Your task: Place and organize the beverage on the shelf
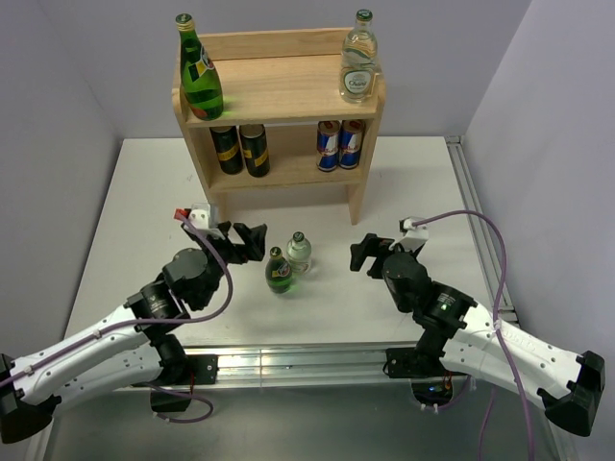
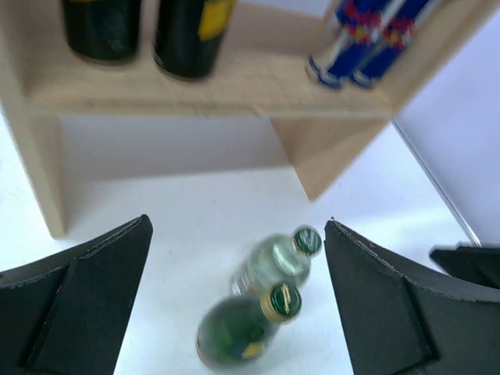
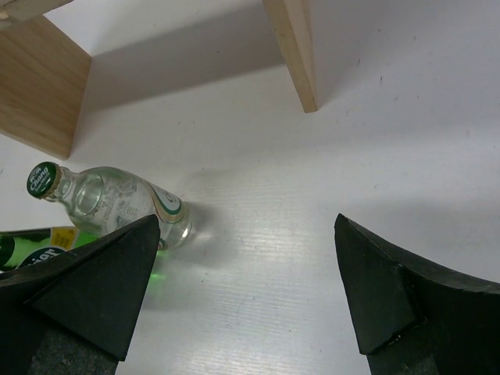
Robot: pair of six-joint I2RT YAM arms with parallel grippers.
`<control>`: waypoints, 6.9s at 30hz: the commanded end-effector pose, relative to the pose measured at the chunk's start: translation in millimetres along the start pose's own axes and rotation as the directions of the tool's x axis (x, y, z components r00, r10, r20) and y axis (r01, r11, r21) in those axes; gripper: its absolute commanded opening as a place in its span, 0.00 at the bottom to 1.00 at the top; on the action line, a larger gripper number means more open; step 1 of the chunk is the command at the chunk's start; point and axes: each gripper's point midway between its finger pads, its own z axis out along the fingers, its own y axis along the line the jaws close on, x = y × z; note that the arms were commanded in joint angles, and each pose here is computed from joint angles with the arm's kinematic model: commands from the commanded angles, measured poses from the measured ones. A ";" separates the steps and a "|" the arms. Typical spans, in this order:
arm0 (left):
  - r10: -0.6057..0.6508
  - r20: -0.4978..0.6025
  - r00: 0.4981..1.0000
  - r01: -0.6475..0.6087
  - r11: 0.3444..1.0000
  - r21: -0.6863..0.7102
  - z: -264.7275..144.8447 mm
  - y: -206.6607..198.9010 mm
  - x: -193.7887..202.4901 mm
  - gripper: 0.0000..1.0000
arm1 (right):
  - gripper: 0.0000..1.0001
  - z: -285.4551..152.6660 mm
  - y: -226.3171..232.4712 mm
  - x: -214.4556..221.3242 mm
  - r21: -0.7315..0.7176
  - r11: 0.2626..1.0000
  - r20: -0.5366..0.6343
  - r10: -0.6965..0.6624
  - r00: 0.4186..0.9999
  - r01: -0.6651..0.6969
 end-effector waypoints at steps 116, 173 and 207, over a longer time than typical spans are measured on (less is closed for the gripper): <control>0.194 0.309 0.931 -0.171 0.980 -0.100 89.4 -95.5 -262.0 0.00 | 1.00 -3.8 -3.4 -7.7 -0.002 0.999 0.037 0.044 0.998 -0.044; 0.215 0.346 0.914 -0.121 0.954 -0.273 178.2 -23.3 -264.8 0.02 | 1.00 4.3 -7.1 6.5 0.016 1.000 0.019 0.017 1.000 -0.018; 0.237 0.277 0.931 -0.192 0.965 -0.180 171.9 -31.6 -237.3 0.87 | 1.00 2.8 -10.7 9.9 0.018 0.999 0.017 0.028 0.999 -0.028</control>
